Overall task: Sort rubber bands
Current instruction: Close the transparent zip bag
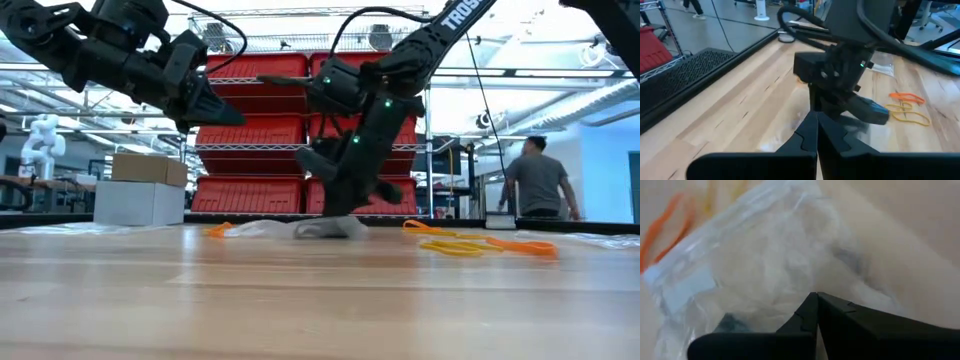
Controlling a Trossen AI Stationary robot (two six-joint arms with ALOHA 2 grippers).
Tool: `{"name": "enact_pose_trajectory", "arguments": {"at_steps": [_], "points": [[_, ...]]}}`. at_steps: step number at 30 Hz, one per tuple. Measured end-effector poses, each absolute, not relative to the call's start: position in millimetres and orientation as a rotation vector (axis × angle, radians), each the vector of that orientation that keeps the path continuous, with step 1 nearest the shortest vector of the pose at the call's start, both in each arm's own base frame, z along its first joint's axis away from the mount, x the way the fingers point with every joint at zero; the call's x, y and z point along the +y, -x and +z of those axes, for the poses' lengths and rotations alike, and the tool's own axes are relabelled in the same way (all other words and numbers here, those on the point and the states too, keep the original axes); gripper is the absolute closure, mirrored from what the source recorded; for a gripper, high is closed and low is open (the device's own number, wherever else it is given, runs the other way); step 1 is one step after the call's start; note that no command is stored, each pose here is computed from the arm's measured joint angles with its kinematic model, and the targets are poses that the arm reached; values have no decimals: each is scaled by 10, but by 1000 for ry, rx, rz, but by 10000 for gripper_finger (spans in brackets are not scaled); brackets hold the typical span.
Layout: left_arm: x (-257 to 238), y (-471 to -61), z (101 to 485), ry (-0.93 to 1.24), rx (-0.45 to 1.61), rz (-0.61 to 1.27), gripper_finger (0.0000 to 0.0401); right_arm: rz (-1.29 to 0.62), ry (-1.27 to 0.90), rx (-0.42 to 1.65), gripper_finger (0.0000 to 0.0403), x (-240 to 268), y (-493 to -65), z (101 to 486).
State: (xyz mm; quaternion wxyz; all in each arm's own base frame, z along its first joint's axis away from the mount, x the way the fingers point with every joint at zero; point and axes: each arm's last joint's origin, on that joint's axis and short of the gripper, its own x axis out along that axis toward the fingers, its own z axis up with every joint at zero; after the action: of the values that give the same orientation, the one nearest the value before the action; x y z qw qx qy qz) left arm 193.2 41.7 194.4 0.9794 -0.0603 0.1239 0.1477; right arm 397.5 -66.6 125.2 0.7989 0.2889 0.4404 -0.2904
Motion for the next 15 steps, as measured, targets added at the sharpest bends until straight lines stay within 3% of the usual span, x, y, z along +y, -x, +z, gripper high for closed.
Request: {"name": "enact_pose_trajectory", "arguments": {"at_steps": [6,15], "points": [[418,-1931,1945,149,245,304,399,-857,-726,841,403,-390,-3931,1247],[419,-1934,1957,173,228,307,399,-939,-763,764,403,-15,-3876,1350]]}}
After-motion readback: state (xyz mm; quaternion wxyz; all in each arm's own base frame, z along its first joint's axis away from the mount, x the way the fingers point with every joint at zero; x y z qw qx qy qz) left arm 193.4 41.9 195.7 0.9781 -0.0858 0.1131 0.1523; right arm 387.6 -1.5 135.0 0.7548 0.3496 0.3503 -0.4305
